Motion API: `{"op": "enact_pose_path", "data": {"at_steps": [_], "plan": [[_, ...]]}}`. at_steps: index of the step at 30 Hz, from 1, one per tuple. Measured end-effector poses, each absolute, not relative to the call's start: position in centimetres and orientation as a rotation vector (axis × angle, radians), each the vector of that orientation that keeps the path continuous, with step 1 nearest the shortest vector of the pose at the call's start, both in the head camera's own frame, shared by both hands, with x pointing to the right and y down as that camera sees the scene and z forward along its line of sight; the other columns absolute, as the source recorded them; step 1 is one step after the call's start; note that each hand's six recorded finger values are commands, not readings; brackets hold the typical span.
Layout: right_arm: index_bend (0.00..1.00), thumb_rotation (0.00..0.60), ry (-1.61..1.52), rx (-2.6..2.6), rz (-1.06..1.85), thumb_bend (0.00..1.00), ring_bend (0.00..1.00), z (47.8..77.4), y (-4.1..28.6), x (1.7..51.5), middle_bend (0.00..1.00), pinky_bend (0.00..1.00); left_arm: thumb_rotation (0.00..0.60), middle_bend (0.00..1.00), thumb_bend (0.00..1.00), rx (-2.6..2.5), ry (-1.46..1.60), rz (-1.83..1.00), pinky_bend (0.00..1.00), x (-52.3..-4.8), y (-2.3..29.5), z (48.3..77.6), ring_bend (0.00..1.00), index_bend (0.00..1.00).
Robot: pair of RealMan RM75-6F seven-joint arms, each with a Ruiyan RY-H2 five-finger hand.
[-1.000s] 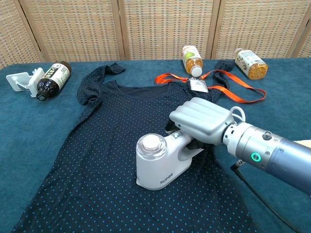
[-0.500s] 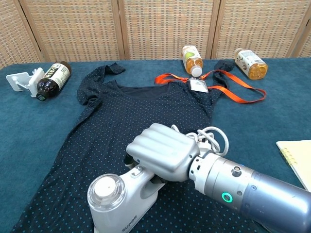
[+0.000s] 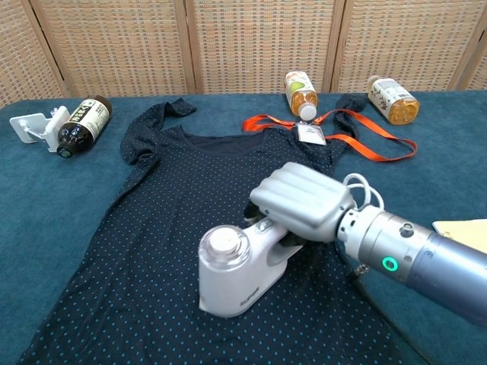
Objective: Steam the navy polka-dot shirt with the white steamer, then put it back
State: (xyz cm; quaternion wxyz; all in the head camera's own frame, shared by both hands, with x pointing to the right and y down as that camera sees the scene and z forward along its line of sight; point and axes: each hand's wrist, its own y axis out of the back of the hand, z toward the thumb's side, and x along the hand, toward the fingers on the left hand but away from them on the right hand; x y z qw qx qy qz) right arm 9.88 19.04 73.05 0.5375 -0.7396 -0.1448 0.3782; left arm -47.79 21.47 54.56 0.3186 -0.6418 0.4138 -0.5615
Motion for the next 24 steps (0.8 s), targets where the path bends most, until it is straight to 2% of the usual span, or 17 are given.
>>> {"op": "enact_pose_path", "data": {"at_steps": [9, 16, 20, 24], "plan": [[0.8, 0.6, -0.448, -1.687, 1.034, 1.0, 0.75, 73.5, 14.9, 15.6, 0.64, 1.0, 0.6, 0.0, 0.0, -1.691, 1.074, -1.484, 0.0, -47.5, 21.6, 54.8, 0.0, 0.0], [0.8, 0.6, -0.611, -1.634, 1.031, 1.0, 0.75, 70.4, 10.7, 18.0, 0.64, 1.0, 0.6, 0.0, 0.0, -1.69, 1.066, -1.492, 0.0, -47.4, 21.6, 55.1, 0.0, 0.0], [0.8, 0.6, -0.729, -1.561, 1.094, 1.0, 0.75, 68.6, 6.7, 21.0, 0.64, 1.0, 0.6, 0.0, 0.0, -1.685, 1.075, -1.492, 0.0, -47.5, 21.5, 55.0, 0.0, 0.0], [0.8, 0.6, -0.795, -1.498, 1.198, 1.0, 0.75, 68.2, 4.1, 24.7, 0.64, 1.0, 0.6, 0.0, 0.0, -1.688, 1.073, -1.491, 0.0, -47.4, 21.5, 55.0, 0.0, 0.0]]}}
